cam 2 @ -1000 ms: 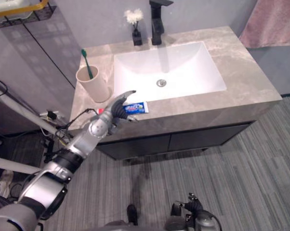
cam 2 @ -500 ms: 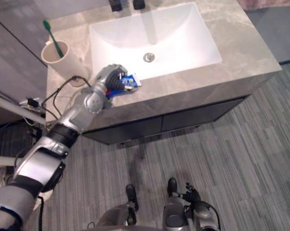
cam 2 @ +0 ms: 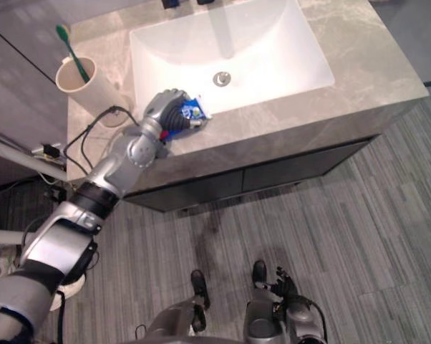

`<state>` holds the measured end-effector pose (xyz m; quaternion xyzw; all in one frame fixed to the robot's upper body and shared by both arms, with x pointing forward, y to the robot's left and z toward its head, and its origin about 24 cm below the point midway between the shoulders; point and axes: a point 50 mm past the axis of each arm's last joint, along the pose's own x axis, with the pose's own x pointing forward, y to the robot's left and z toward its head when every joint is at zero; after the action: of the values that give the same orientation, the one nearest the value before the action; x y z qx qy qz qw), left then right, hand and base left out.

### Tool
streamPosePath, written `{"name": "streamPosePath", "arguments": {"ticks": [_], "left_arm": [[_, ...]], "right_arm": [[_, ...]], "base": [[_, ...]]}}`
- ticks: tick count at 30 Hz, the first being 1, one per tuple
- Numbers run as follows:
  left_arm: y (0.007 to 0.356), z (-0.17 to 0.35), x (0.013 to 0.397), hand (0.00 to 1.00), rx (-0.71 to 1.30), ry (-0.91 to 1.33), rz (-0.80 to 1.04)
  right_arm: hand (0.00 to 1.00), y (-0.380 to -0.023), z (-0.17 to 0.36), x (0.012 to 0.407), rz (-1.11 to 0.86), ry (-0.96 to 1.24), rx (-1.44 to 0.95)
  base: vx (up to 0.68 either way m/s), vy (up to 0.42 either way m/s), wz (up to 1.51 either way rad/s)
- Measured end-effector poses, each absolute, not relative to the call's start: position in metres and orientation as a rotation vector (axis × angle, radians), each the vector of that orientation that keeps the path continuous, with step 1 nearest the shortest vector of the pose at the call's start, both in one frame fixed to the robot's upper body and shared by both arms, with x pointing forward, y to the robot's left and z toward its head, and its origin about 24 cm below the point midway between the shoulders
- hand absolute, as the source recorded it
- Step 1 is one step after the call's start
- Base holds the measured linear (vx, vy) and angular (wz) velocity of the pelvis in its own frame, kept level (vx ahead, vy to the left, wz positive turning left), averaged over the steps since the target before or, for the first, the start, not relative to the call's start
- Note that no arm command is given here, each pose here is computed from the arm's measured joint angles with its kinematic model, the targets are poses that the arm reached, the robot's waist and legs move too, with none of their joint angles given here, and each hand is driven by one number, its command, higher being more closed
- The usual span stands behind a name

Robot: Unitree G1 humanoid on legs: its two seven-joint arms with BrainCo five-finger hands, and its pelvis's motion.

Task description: Organize washtable

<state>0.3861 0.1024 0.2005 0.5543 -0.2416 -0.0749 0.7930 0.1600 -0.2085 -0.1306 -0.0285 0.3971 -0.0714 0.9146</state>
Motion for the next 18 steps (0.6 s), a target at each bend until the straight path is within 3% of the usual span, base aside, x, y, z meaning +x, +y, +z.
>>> {"name": "streamPosePath", "arguments": {"ticks": [11, 18], "left_arm": [[0.099, 0.178, 0.373, 1.0, 1.16, -0.53, -0.183], [0.081, 0.171, 0.349, 1.0, 0.989, -0.588, -0.255]], "right_arm": [[0.0, -0.204, -0.13, 0.161, -0.127, 0.803, -0.06], [0.0, -0.207, -0.133, 0.154, -0.142, 0.826, -0.055]], "base": [[-0.02, 0.005, 0.04], [-0.03, 0.004, 0.11]]}}
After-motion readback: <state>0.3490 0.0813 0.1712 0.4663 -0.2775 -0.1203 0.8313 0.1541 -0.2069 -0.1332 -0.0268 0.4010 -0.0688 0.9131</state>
